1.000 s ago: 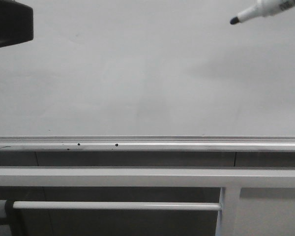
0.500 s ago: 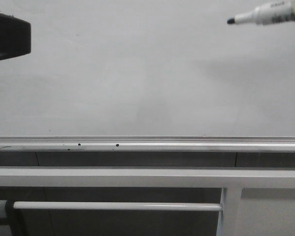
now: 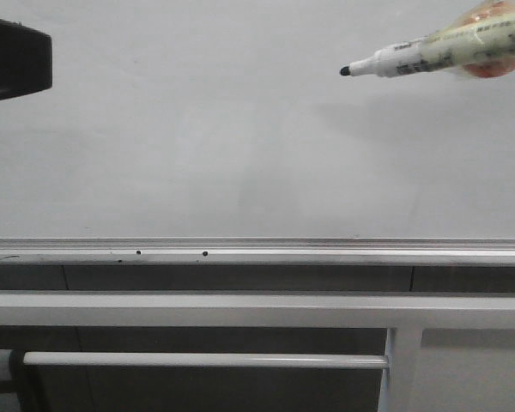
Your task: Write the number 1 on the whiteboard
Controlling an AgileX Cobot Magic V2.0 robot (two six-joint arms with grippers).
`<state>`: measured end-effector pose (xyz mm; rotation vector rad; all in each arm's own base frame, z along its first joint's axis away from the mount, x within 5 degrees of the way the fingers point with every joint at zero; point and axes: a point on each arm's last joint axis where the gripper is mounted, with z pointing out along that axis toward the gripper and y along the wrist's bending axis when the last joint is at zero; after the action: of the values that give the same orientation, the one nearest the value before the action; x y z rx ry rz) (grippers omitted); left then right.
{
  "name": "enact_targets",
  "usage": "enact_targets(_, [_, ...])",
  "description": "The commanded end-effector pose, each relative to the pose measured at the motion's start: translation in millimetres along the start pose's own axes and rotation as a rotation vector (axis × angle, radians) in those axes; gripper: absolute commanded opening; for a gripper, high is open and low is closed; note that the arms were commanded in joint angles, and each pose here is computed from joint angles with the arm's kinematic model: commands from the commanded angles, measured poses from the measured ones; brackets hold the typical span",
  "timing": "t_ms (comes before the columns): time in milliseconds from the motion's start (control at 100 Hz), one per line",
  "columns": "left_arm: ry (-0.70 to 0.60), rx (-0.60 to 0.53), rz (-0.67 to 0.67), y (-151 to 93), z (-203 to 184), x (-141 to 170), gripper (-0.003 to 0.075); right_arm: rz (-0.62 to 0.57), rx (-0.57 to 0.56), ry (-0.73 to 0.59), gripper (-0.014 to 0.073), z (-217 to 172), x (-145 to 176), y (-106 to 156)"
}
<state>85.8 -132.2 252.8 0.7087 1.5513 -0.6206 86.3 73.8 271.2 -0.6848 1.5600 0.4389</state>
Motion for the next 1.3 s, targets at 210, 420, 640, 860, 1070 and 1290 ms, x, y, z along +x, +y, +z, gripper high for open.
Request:
enact_targets(210, [-0.089, -0.038, -0.001, 2.2, 1.2, -14.5, -0.0020, 0.007, 0.063, -0.093, -0.0059, 2.2, -14.6, -7.6])
enact_targets(420, [-0.091, -0.040, -0.001, 2.4, 1.2, -14.7, -0.0020, 0.044, 0.121, -0.102, -0.0059, -0.6, -15.2, -14.2])
enact_targets(640, [-0.091, -0.040, -0.001, 2.4, 1.2, -14.7, -0.0020, 0.034, 0.125, -0.095, -0.0059, 0.0, -14.5, -14.7])
enact_targets(860, [-0.093, -0.041, 0.000, 2.5, 1.1, -14.8, -0.0020, 0.062, 0.197, -0.001, -0.0059, 7.3, -4.1, -24.6])
enact_targets(1070, [-0.098, -0.044, 0.001, 2.8, 1.1, -15.2, -0.0020, 0.095, 0.197, 0.113, -0.0060, 25.0, 9.7, -27.5])
enact_targets(1290, [-0.099, -0.045, 0.001, 2.9, 1.1, -15.4, -0.0020, 0.123, 0.203, 0.160, -0.0061, 39.2, 17.7, -29.8])
